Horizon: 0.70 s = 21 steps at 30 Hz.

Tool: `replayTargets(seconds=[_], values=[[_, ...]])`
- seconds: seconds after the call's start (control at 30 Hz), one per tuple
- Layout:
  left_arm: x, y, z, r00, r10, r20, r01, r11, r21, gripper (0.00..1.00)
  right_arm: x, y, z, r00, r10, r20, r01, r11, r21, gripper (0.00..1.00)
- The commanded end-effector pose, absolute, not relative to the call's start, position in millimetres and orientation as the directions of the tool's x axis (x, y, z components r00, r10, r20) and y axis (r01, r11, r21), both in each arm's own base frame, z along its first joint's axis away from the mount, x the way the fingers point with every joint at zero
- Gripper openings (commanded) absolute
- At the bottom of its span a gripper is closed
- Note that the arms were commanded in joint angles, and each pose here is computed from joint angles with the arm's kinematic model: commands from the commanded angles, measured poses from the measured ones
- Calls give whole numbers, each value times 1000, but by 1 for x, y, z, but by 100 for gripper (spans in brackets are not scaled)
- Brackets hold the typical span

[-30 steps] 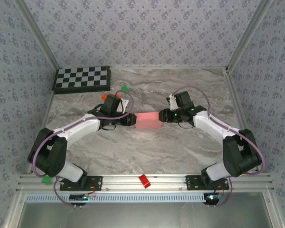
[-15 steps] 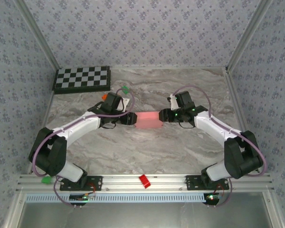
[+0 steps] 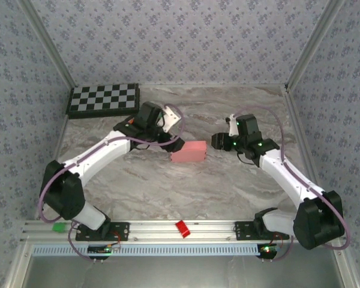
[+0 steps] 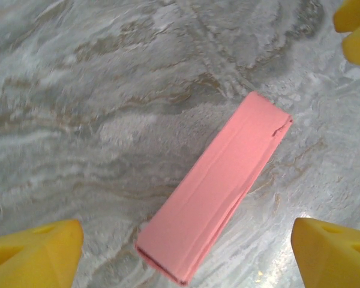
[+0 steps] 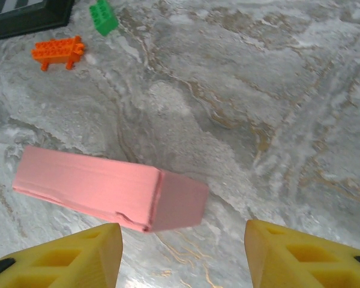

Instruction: Fold the paper box

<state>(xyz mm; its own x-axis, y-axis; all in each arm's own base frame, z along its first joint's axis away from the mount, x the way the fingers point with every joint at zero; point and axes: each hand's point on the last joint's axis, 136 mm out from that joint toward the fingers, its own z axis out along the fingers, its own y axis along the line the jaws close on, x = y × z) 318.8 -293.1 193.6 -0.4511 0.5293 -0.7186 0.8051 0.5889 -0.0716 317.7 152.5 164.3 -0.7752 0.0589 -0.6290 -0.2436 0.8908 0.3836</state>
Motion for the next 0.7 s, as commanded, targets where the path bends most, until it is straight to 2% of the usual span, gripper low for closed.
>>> replayTargets(seconds=[0.0, 0.1, 0.23, 0.43, 0.67], values=[[314, -296, 176, -299, 697, -652, 900, 433, 50, 90, 302, 136, 148, -802, 55, -595, -205, 910, 360, 58], [312, -303, 167, -197, 736, -647, 941, 328, 87, 90, 294, 129, 140, -811, 64, -582, -185, 915, 359, 58], [298, -312, 152, -16, 774, -633, 985, 121, 122, 90, 283, 121, 130, -824, 76, -562, -162, 919, 361, 58], [304, -319, 136, 64, 782, -620, 987, 41, 153, 90, 275, 114, 124, -831, 93, -549, -140, 920, 367, 58], [319, -323, 118, 61, 808, -586, 984, 49, 171, 85, 275, 111, 123, -830, 104, -548, -129, 920, 370, 58]])
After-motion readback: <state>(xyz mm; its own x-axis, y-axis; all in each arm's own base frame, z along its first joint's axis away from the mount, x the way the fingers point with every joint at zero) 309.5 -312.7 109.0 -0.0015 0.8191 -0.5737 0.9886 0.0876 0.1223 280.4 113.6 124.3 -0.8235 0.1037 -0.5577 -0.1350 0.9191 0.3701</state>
